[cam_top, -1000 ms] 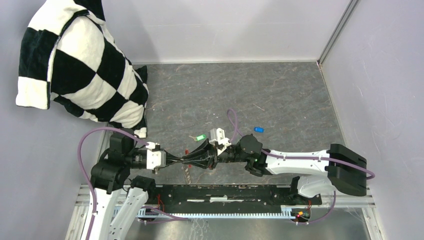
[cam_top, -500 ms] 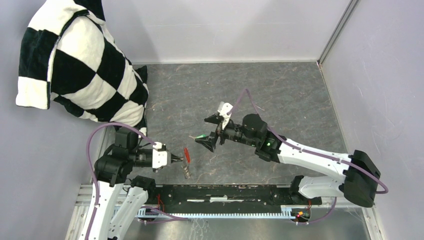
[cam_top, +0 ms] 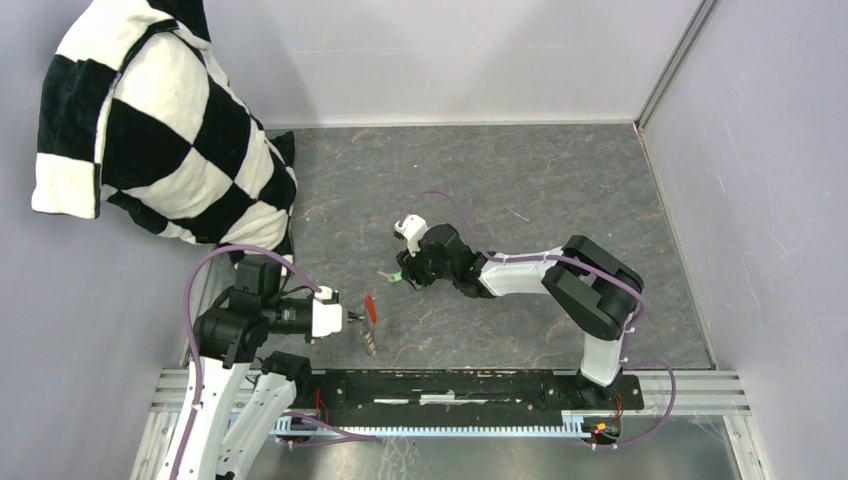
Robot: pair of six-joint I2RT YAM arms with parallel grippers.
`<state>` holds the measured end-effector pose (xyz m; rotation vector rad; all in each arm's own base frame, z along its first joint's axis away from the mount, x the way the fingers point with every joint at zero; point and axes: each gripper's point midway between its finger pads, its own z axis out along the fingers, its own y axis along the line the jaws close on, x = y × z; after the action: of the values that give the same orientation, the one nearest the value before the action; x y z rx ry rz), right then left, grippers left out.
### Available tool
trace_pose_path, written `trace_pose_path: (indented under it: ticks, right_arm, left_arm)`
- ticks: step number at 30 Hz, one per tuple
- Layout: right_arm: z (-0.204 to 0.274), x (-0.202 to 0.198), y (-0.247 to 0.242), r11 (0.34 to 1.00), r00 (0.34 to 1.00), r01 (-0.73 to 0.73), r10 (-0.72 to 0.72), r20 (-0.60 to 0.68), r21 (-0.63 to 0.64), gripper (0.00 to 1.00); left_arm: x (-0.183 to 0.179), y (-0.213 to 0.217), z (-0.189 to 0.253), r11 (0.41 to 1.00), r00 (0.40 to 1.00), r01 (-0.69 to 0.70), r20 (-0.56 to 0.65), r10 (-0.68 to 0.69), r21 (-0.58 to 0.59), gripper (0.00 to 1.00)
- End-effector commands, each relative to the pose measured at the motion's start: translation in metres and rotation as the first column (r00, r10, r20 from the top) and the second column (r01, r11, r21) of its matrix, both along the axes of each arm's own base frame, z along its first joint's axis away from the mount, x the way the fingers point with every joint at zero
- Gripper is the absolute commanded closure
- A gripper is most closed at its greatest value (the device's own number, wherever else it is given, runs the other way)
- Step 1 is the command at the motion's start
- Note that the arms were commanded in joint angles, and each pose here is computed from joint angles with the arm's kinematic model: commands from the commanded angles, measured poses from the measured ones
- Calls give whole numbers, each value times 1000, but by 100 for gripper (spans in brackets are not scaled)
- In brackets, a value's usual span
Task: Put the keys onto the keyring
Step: Pick up the key from the center of the board.
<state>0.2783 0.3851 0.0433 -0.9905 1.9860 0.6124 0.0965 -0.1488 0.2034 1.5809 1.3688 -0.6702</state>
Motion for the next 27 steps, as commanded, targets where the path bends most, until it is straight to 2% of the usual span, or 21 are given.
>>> trace_pose_path:
  ticks: [1,10,14,18,27]
  right_arm:
    - [32,26,21,984,988,112,-126,91,142,47]
    - [29,7,40,979,991,86,-104,88,186,46]
    - [19,3,47,983,991,99,-112,78,156,46]
    - [8,6,43,982,985,145,-155,72,123,52]
    - [3,4,47,981,987,137,-147,65,134,66]
  left_arm:
    - [4,-3,10,1000,999,12,50,-11,-19,98]
    - [1,-3,16,999,998,10,56,-9,-32,98]
    - [1,-3,17,999,998,15,67,-12,-33,98]
    - [0,-4,19,999,997,18,72,-15,-37,98]
    - [0,-5,22,999,997,24,79,-21,-44,98]
